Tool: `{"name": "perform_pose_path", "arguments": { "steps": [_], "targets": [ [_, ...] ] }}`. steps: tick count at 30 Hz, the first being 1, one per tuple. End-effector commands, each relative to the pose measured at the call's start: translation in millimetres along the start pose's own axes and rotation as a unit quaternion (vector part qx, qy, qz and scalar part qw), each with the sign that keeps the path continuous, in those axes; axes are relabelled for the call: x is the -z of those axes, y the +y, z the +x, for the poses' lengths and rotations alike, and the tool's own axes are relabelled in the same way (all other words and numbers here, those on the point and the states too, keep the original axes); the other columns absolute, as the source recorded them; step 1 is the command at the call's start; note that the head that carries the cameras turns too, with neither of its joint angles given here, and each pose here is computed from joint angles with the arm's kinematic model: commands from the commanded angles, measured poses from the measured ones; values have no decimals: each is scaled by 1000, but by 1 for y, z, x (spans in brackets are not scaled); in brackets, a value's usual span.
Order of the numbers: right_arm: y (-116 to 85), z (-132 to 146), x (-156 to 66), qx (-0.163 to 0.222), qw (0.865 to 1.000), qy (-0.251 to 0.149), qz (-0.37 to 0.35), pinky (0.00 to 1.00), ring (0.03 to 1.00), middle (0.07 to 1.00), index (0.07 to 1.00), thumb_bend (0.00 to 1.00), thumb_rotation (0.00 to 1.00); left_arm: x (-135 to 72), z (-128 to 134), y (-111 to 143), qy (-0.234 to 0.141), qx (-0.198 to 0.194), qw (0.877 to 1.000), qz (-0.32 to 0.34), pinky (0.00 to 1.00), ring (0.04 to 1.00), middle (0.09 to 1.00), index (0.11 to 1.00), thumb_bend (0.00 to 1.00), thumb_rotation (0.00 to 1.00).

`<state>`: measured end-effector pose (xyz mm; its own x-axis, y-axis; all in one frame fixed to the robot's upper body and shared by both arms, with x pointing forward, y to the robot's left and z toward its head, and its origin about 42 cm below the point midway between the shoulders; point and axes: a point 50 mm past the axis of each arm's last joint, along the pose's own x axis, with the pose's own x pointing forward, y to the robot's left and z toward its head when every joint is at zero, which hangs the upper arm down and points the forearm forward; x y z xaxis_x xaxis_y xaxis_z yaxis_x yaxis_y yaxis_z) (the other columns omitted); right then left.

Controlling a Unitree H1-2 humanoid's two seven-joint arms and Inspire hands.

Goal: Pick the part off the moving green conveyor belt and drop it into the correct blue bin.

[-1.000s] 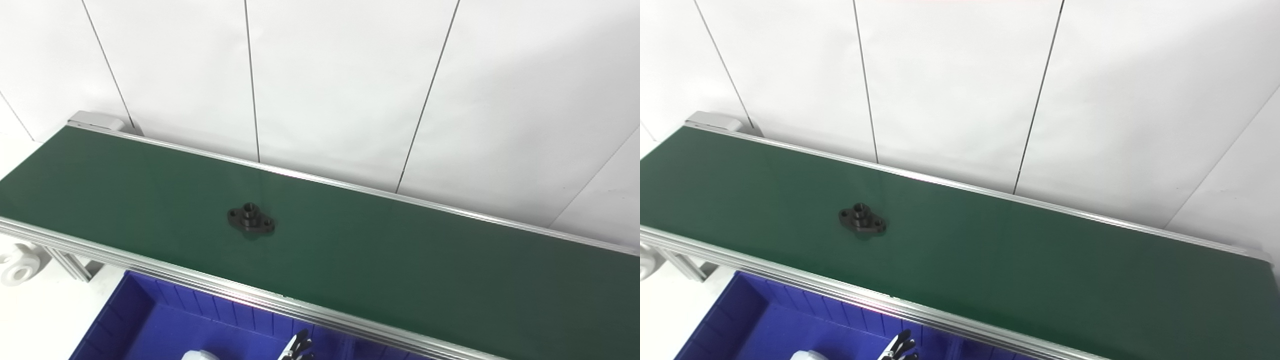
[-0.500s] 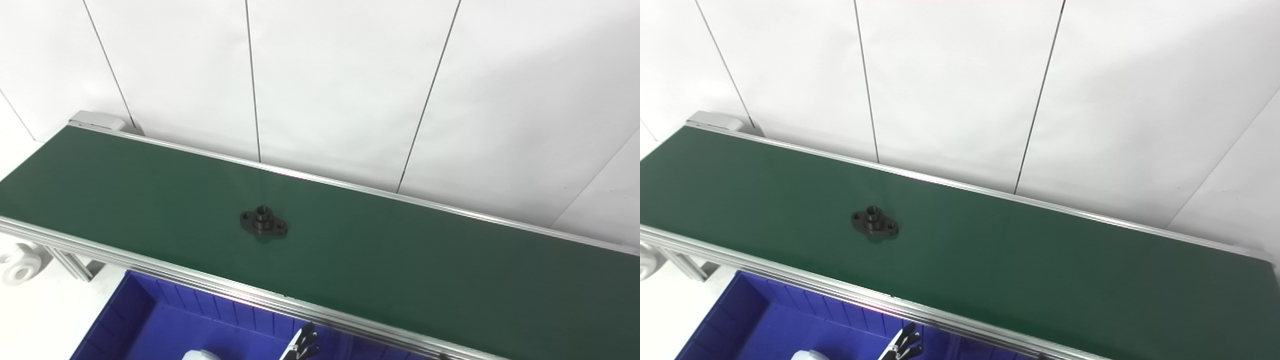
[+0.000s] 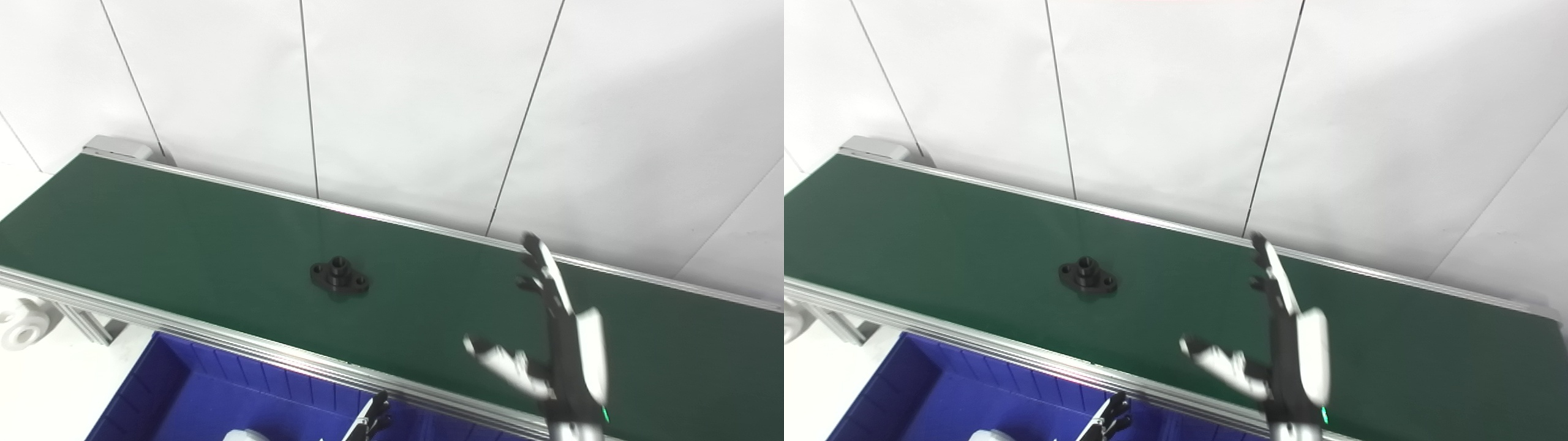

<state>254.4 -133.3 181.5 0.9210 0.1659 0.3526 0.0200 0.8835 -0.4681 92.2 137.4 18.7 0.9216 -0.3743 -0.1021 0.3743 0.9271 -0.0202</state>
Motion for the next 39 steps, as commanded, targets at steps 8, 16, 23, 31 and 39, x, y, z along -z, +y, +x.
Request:
{"name": "perform_pose_path", "arguments": {
  "steps": [8, 16, 23, 31, 39],
  "targets": [
    [17, 78, -5, -53, 993, 4, -108, 655, 792, 882, 933, 936, 727, -7, 3, -6, -27, 7, 1000, -6, 861, 955, 998, 1000, 895, 777],
    [53, 128, -1, -95, 973, 12, -208, 679, 792, 853, 921, 1000, 708, -12, 2, -12, -40, 14, 999, 0, 829, 947, 995, 1000, 860, 797],
    [87, 152, -1, -138, 954, 10, -264, 705, 777, 839, 907, 1000, 684, -18, 2, -19, -50, 18, 999, 0, 821, 957, 1000, 1000, 869, 805],
    [120, 164, 7, -190, 916, -3, -352, 694, 772, 833, 889, 1000, 670, -29, -2, -26, -56, 18, 998, -2, 837, 970, 1000, 1000, 842, 792],
    [134, 159, 26, -231, 886, 18, -401, 691, 778, 824, 865, 1000, 670, -37, -7, -33, -65, 22, 998, -12, 833, 968, 1000, 1000, 813, 773]
  ]
}}
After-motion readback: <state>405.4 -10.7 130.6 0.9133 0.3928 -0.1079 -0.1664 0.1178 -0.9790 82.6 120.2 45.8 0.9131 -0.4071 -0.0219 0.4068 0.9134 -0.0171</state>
